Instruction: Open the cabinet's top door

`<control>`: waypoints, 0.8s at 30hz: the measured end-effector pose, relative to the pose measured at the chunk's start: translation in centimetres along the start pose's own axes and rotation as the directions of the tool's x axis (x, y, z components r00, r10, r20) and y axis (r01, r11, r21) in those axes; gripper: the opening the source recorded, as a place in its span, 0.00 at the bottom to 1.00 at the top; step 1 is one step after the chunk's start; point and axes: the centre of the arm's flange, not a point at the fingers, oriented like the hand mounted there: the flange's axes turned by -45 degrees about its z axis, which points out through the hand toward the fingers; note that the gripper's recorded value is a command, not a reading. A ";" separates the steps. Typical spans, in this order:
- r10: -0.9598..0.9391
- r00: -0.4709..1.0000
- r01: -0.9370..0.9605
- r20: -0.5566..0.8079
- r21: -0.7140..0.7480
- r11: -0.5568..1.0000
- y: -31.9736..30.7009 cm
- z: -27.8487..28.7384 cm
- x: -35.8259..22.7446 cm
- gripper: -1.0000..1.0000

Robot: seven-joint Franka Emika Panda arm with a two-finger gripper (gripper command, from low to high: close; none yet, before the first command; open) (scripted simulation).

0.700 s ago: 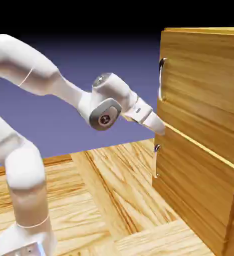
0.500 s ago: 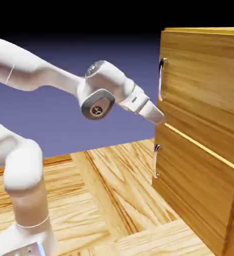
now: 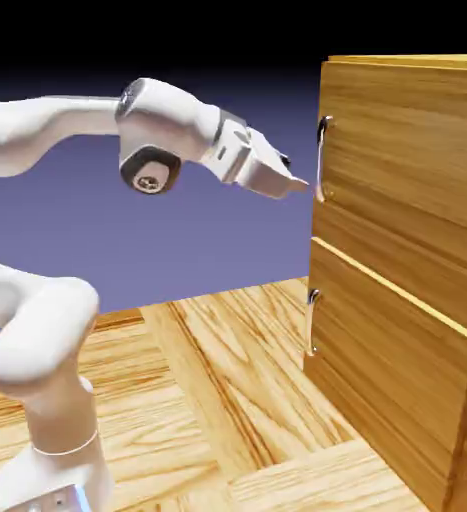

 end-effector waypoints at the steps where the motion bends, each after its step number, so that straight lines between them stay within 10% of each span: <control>1: 0.003 1.000 -0.003 -0.017 0.003 1.000 -0.4 -0.4 0.1 1.00; 24: -0.131 0.932 0.162 -0.338 0.063 0.985 -9.5 3.8 -4.0 1.00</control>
